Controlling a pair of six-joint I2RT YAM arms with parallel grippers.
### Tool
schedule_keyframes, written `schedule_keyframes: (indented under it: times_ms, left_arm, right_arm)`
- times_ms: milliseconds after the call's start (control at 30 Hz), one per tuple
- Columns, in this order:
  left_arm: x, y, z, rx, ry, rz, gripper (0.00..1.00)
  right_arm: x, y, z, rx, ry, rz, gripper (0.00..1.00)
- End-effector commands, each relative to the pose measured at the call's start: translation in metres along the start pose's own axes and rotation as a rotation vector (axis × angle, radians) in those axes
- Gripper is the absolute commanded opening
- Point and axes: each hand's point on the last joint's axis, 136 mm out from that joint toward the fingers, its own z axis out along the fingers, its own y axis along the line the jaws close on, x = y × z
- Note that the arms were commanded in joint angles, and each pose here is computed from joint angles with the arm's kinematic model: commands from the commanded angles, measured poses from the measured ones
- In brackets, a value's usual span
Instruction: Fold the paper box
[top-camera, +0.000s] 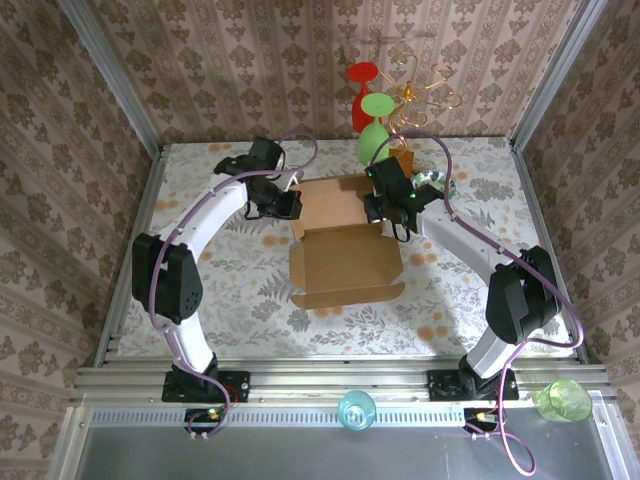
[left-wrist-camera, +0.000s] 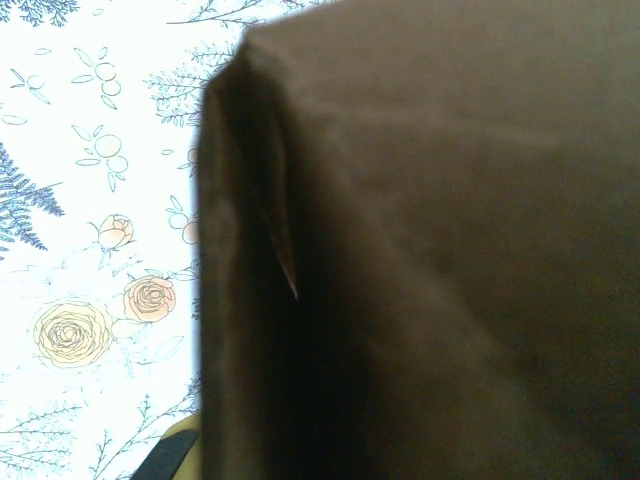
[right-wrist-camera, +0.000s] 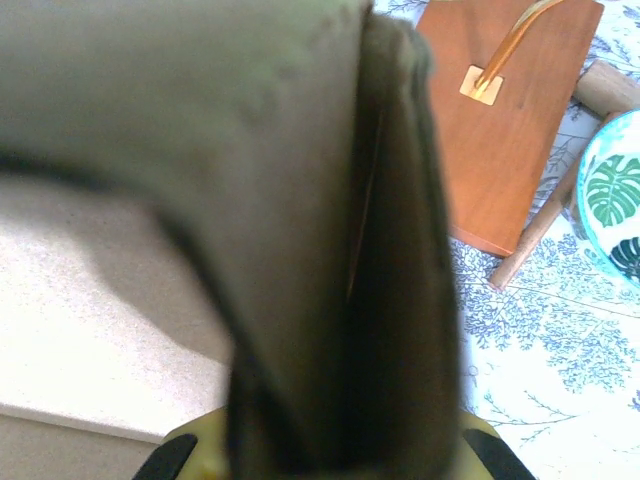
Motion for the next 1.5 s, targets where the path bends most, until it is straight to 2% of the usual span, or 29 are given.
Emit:
schedule_keyframes:
  times_ms: [0, 133, 533, 633, 733, 800, 933, 1133, 1400, 1467]
  left_arm:
    - [0.001, 0.002, -0.003, -0.014, 0.027, -0.026, 0.0]
    - [0.001, 0.003, -0.003, -0.024, 0.034, -0.034, 0.0]
    - [0.004, 0.004, -0.001, -0.024, 0.048, -0.038, 0.0]
    - [0.003, 0.003, -0.001, -0.021, 0.049, -0.039, 0.0]
    - [0.003, 0.003, -0.001, -0.021, 0.051, -0.038, 0.0]
    - [0.004, 0.003, -0.001, -0.021, 0.054, -0.039, 0.0]
    - [0.003, 0.004, -0.001, -0.025, 0.054, -0.042, 0.0]
    - [0.005, -0.004, 0.002, -0.045, 0.059, -0.027, 0.0]
    - [0.0, 0.001, 0.006, -0.092, 0.014, -0.05, 0.0]
    - [0.0, 0.003, 0.009, -0.094, 0.001, -0.057, 0.05]
  right_arm:
    - [0.009, -0.025, 0.004, 0.158, 0.059, -0.009, 0.0]
    - [0.01, -0.026, 0.003, 0.175, 0.07, 0.005, 0.01]
    - [-0.009, -0.009, -0.009, 0.03, 0.036, 0.029, 0.26]
    - [-0.009, -0.009, -0.009, 0.023, 0.035, 0.036, 0.28]
    - [-0.01, -0.01, -0.009, 0.021, 0.035, 0.042, 0.25]
    - [-0.009, -0.011, -0.008, 0.03, 0.039, 0.041, 0.13]
    - [-0.007, -0.019, -0.006, 0.079, 0.049, 0.034, 0.0]
    - [-0.008, -0.033, -0.01, 0.197, 0.059, 0.024, 0.0]
    - [-0.009, -0.018, -0.015, 0.119, 0.063, 0.069, 0.0]
    - [-0.007, -0.012, -0.016, 0.089, 0.077, 0.075, 0.0]
